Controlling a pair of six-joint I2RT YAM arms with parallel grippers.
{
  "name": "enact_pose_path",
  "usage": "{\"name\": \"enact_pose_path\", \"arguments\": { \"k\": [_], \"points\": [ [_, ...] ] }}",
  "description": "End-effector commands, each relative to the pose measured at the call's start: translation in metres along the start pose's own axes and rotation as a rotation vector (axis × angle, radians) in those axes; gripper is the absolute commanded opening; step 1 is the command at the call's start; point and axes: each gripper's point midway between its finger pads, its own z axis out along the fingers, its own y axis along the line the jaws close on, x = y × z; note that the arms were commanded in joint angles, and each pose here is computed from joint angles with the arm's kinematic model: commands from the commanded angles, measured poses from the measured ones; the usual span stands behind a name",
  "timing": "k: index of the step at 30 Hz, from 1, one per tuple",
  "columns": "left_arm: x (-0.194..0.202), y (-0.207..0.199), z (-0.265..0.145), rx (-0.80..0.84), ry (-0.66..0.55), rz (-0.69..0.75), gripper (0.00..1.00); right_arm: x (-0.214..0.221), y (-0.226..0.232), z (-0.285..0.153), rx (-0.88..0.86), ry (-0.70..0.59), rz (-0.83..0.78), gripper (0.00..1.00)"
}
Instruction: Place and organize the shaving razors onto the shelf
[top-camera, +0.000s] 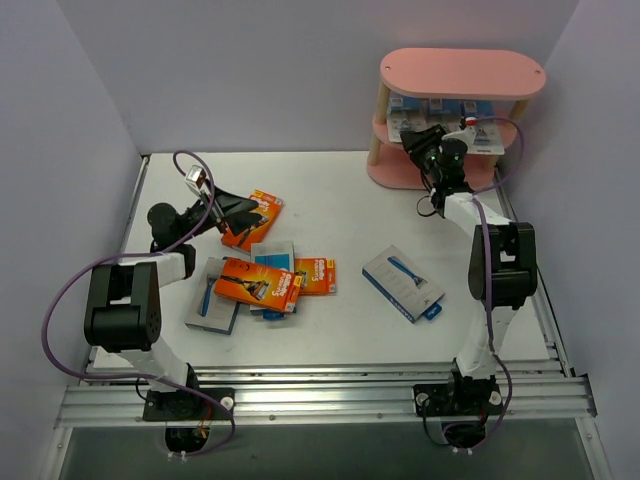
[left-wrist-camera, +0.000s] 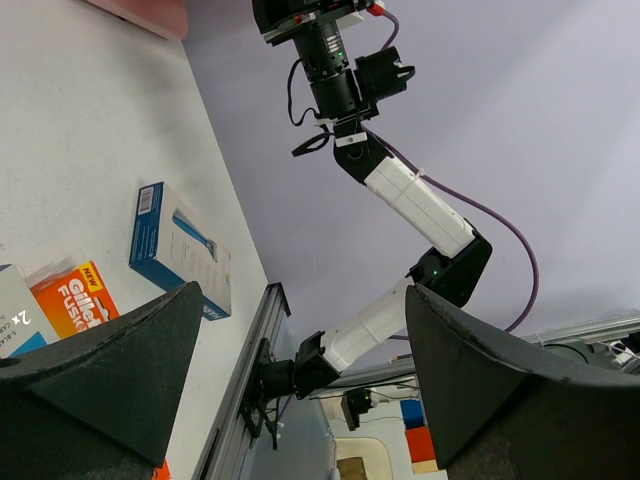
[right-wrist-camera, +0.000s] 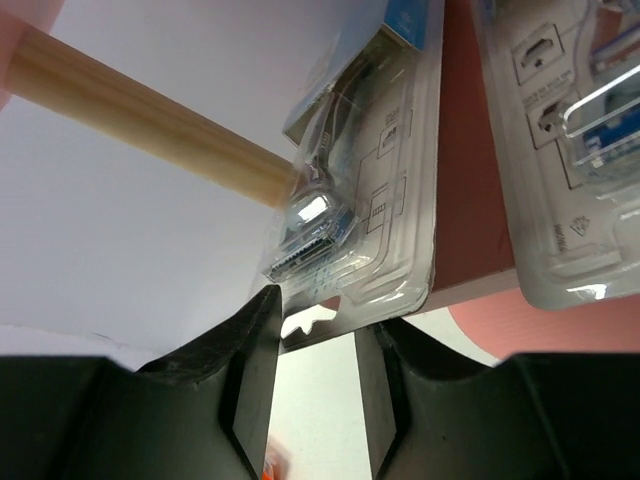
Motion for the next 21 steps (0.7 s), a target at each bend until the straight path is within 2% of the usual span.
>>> {"name": "enact_pose_path", "arguments": {
  "k": [1, 13, 21],
  "points": [
    [-0.001, -0.008, -0.001, 0.035, 0.008, 0.071, 0.91, -0.022, 0.020, 0.005, -0.049, -0.030, -0.007, 0.33],
    [-0.001, -0.008, -0.001, 0.037, 0.007, 0.069, 0.91, -0.022, 0.016, 0.000, -0.019, 0.005, -0.006, 0.43],
    [0.000, -0.008, -0.001, 0.037, 0.008, 0.066, 0.91, -0.014, 0.013, -0.002, -0.028, 0.040, -0.003, 0.43]
  ]
}}
